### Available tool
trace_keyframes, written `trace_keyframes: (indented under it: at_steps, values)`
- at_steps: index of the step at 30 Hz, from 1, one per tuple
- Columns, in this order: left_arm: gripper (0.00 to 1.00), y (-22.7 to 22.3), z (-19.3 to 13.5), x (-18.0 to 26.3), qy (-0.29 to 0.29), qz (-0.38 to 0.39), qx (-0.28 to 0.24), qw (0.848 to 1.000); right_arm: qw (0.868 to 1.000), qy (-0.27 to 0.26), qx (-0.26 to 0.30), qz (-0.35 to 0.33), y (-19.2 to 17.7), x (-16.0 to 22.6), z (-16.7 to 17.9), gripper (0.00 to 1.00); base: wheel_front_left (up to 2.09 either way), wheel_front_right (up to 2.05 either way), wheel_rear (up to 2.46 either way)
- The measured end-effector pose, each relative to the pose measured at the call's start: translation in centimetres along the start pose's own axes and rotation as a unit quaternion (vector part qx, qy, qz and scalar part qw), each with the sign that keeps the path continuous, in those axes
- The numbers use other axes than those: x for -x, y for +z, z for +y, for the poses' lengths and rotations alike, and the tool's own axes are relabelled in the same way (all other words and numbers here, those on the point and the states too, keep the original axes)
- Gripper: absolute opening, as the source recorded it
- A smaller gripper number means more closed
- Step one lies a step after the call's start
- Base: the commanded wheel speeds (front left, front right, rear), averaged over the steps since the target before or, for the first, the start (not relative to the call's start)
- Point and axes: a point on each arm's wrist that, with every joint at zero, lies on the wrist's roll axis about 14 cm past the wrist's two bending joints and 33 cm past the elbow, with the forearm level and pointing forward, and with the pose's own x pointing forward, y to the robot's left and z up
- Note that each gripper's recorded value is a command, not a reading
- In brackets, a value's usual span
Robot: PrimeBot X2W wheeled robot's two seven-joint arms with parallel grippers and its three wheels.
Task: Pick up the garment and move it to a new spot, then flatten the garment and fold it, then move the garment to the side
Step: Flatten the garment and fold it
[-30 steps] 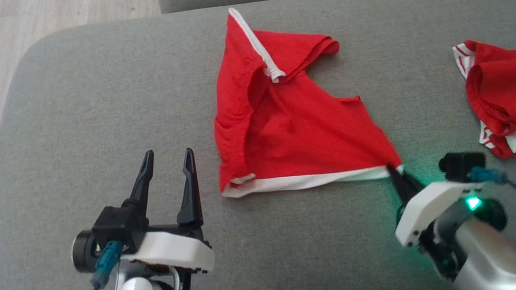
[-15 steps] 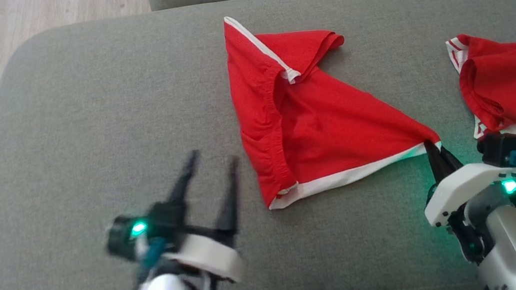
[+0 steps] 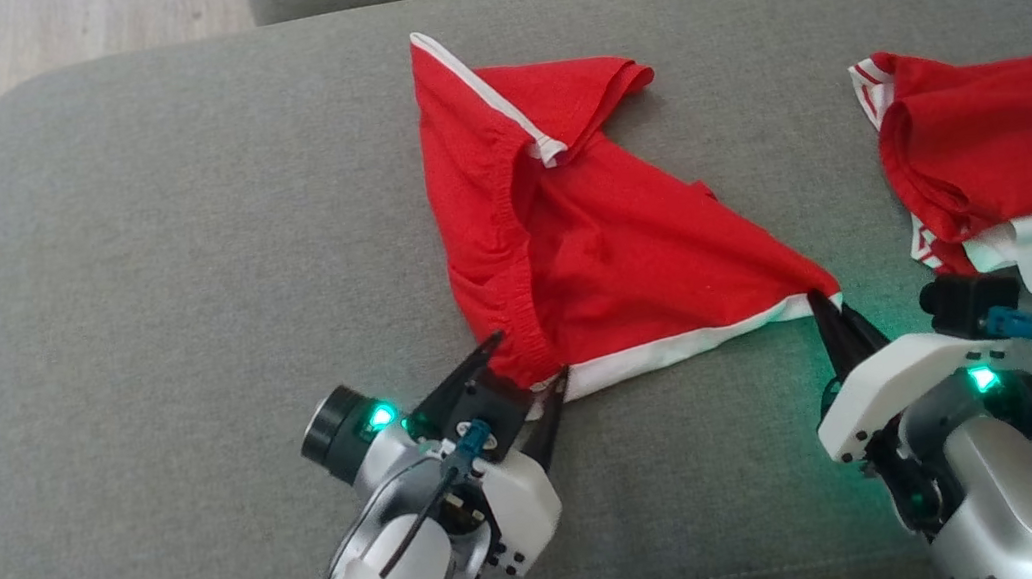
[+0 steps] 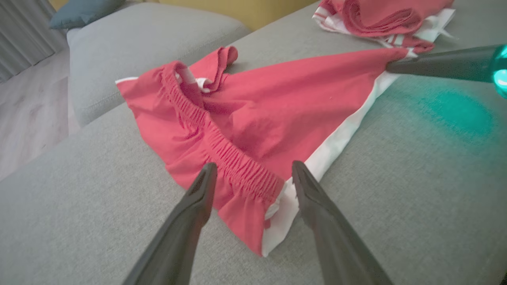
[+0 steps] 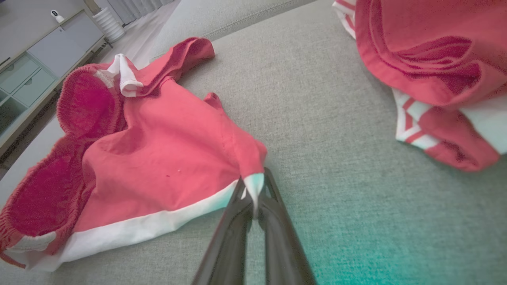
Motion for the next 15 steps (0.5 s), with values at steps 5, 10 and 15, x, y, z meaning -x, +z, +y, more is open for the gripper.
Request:
trace_keyframes:
  at_steps: [5, 10, 15]
  values:
    - [1.0, -0.9, 0.6, -0.7, 0.026, 0.024, 0.012, 0.999, 1.0, 0.0, -0.005, 0.006, -0.5, 0.1, -0.1, 0.0, 0.0, 0.0, 0.0]
    - [1.0, 0.2, 0.8, -2.1, 0.031, 0.019, 0.032, 0.999, 1.0, 0.004, -0.004, 0.003, -0.2, 0.0, 0.1, 0.0, 0.0, 0.0, 0.0]
    - [1.0, -1.2, 0.5, -2.6, 0.034, 0.064, 0.03, 0.997, 1.0, 0.006, -0.005, 0.002, -0.2, 0.0, 0.2, 0.0, 0.0, 0.0, 0.0]
